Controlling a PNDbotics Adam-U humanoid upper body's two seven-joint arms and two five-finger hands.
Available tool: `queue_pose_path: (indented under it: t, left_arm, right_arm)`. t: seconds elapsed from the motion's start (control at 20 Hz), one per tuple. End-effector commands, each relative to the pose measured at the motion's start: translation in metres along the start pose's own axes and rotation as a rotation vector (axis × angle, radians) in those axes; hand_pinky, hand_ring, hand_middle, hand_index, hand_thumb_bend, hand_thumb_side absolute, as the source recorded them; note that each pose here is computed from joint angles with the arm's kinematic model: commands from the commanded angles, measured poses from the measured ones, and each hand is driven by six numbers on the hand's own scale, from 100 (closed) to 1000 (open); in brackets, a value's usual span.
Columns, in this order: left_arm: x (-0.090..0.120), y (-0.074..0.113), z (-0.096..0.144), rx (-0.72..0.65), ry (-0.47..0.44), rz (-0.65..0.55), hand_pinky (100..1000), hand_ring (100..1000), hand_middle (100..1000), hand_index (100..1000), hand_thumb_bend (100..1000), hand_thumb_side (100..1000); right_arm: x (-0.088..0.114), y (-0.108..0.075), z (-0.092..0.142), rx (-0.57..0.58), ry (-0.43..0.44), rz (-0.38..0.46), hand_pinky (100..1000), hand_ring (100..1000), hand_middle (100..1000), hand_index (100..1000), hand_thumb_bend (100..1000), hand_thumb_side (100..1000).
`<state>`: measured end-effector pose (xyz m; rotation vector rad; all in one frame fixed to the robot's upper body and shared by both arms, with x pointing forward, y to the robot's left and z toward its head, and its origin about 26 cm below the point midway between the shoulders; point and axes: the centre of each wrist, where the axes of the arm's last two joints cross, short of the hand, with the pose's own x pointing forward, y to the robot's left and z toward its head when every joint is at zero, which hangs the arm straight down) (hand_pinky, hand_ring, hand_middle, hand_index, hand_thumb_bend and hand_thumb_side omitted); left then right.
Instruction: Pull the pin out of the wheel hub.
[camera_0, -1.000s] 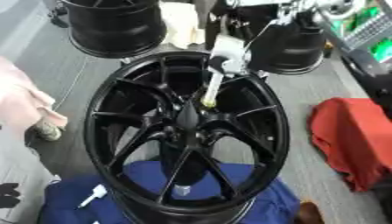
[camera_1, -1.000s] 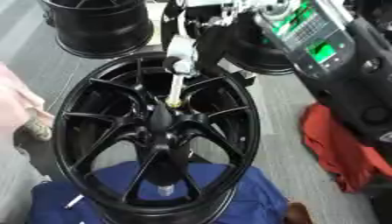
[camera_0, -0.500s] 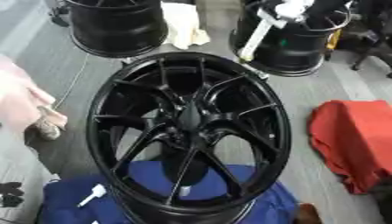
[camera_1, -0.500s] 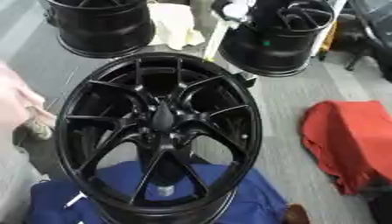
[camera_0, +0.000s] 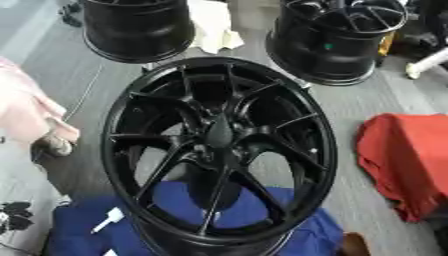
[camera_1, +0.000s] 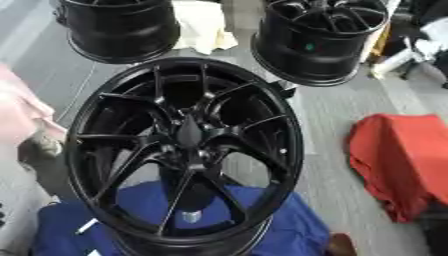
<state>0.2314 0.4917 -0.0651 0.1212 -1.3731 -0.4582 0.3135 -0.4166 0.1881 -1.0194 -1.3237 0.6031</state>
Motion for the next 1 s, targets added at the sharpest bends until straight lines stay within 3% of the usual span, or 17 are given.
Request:
queue_pose_path:
  t: [0.05,0.2,0.35,0.5,0.7,0.8,1.0]
  left_arm:
    - [0.011,0.019,0.002,-0.047,-0.075,-0.09,738,659,623,783,267,781]
    - [0.009,0.019,0.003,-0.045,-0.075,-0.088,738,660,623,783,268,781]
    - [0.009,0.018,0.002,-0.046,-0.076,-0.088,738,660,623,783,268,781]
    - [0.009,0.017,0.002,-0.046,-0.078,-0.086,738,660,623,783,267,781]
    - [0.009,0.015,-0.001,-0.05,-0.081,-0.083,738,660,623,783,268,781]
    - [0.01,0.015,-0.002,-0.053,-0.084,-0.081,737,660,623,783,269,780]
    - [0.012,0.012,-0.006,-0.059,-0.094,-0.075,737,659,621,782,268,780]
  right_arm:
    - [-0.051,0.027,0.009,-0.176,0.232,-0.094,808,832,871,950,268,479]
    - [-0.086,0.072,0.024,-0.241,0.414,-0.158,835,869,929,967,290,509]
    - [-0.087,0.098,0.028,-0.308,0.446,-0.208,825,860,927,961,284,500]
    - [-0.066,0.112,0.021,-0.359,0.388,-0.254,804,838,904,941,270,492]
    - [-0.025,0.132,0.012,-0.338,0.238,-0.327,745,760,825,912,188,457]
    - [-0.001,0.149,0.011,-0.31,0.151,-0.408,692,682,754,884,110,442]
    - [0.022,0.197,0.015,-0.238,0.068,-0.562,666,634,710,858,100,433]
